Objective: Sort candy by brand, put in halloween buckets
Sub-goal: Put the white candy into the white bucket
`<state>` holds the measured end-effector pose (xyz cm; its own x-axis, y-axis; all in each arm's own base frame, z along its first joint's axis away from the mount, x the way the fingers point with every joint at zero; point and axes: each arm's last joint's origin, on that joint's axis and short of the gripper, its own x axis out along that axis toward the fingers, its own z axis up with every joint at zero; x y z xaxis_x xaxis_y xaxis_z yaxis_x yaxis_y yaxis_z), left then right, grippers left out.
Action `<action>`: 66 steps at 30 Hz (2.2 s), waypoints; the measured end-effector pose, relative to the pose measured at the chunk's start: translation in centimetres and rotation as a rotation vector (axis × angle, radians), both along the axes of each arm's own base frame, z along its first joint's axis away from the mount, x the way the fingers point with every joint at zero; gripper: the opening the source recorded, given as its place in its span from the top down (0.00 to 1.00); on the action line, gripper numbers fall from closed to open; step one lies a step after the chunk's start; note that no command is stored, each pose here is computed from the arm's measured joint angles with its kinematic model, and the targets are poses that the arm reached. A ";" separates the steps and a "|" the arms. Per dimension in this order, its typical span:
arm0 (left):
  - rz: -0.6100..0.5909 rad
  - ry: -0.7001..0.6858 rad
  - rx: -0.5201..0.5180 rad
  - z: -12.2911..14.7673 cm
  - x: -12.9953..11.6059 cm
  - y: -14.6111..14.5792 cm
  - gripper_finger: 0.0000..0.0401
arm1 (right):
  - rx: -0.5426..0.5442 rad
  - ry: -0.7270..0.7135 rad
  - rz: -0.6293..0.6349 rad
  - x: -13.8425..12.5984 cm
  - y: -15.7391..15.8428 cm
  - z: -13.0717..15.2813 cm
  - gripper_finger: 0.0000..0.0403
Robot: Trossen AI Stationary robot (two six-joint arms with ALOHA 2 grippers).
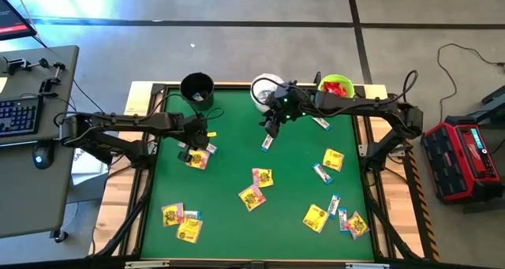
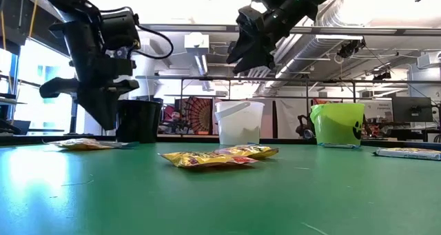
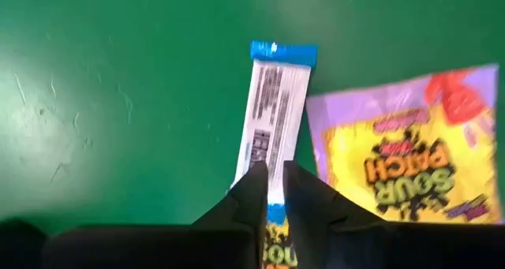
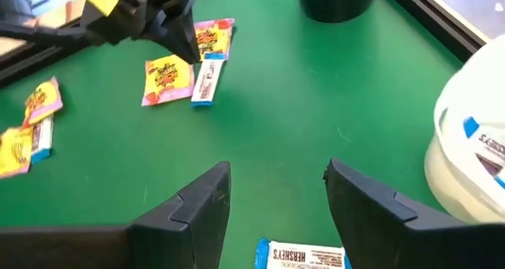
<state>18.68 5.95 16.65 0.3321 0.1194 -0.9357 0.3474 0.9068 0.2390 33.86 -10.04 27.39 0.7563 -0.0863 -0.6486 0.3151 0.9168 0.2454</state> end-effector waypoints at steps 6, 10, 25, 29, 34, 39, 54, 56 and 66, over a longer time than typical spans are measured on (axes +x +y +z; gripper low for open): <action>0.036 -0.005 -0.046 0.0 0.0 -0.1 0.99 | -0.063 0.008 0.081 0.4 1.3 0.0 0.54; 0.014 0.014 -0.041 0.0 -0.2 -0.2 0.92 | -0.087 0.014 0.073 0.5 1.9 0.0 0.55; 0.021 0.072 0.001 -2.2 1.3 0.4 0.67 | -0.113 0.025 0.028 0.7 2.6 0.0 0.55; 0.011 0.097 -0.015 -2.8 1.5 0.3 0.72 | -0.115 0.026 0.026 0.7 2.6 0.0 0.55; 0.002 0.103 -0.017 -2.8 1.5 0.0 0.84 | -0.114 0.026 0.026 0.7 2.6 0.0 0.55; -0.012 0.119 -0.015 -2.8 1.5 -0.4 0.96 | -0.114 0.026 0.027 0.7 2.6 0.0 0.55; 0.189 -0.119 -0.283 1.1 4.5 0.3 0.96 | -0.083 0.001 0.067 0.8 2.7 0.1 0.55; 0.242 -0.182 -0.345 2.3 5.2 0.9 0.96 | -0.049 -0.038 0.086 1.0 2.8 0.3 0.55; 0.356 -0.479 -0.589 8.3 8.1 2.9 0.96 | 0.112 -0.176 0.117 1.7 3.0 1.3 0.55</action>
<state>26.77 8.85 24.96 0.7444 -0.1717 -0.6453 -0.0017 0.9659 -0.2589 35.52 -7.01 28.68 0.8593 0.0736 -0.5062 0.1517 0.9084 0.3896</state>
